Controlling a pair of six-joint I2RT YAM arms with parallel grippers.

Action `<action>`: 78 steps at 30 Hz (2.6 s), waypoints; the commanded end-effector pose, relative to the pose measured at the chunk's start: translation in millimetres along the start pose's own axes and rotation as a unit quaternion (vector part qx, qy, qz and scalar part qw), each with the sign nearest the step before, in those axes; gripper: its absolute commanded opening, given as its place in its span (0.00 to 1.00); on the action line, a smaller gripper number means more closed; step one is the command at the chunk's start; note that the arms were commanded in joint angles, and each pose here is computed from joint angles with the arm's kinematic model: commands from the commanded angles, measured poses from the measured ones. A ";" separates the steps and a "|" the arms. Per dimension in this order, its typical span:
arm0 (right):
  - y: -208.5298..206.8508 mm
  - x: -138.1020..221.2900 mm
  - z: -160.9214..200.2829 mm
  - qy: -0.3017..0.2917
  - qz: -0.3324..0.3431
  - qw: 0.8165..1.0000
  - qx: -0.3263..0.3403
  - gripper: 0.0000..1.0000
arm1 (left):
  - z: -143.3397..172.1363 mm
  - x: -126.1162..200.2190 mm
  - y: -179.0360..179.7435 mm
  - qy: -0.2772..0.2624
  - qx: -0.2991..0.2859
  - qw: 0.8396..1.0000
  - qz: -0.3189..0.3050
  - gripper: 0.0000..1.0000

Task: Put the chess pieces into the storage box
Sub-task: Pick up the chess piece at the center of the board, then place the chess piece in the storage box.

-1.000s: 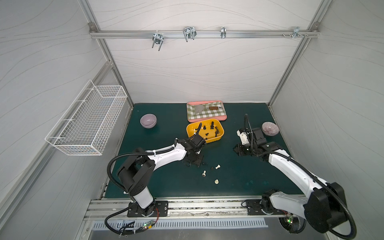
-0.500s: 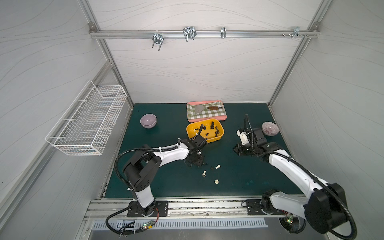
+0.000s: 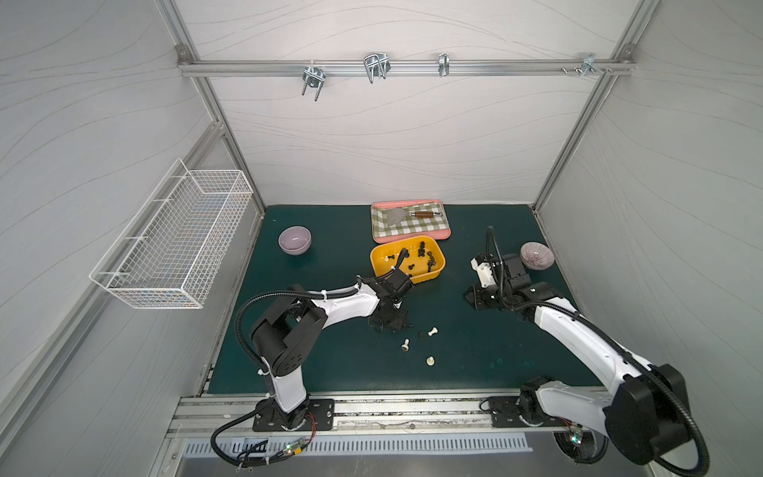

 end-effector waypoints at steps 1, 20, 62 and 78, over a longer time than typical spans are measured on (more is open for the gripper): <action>-1.0 3.6 -2.1 -0.010 0.003 1.000 -0.004 0.27 | -4.5 -3.8 -4.1 0.004 -0.008 1.000 -0.011 0.30; -2.9 3.6 -1.6 -0.010 0.005 1.000 -0.006 0.27 | -9.8 6.9 -8.5 -0.003 -0.017 1.000 -0.012 0.21; -2.7 6.3 10.5 0.030 0.010 0.998 -0.062 0.25 | -132.3 105.4 23.3 -0.168 -0.006 0.985 0.029 0.23; -2.3 10.3 16.4 0.057 0.022 0.994 -0.096 0.25 | -171.9 72.5 40.4 -0.151 0.008 0.988 0.035 0.24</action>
Point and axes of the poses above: each gripper's point midway between its finger pads, its own x axis back along the fingers, its own y axis along the line the jaws close on, z = x × y, the point moved 10 cm from there along x, back along the fingers, and after that the axes turned 12 degrees about x, right-handed, at the moved point
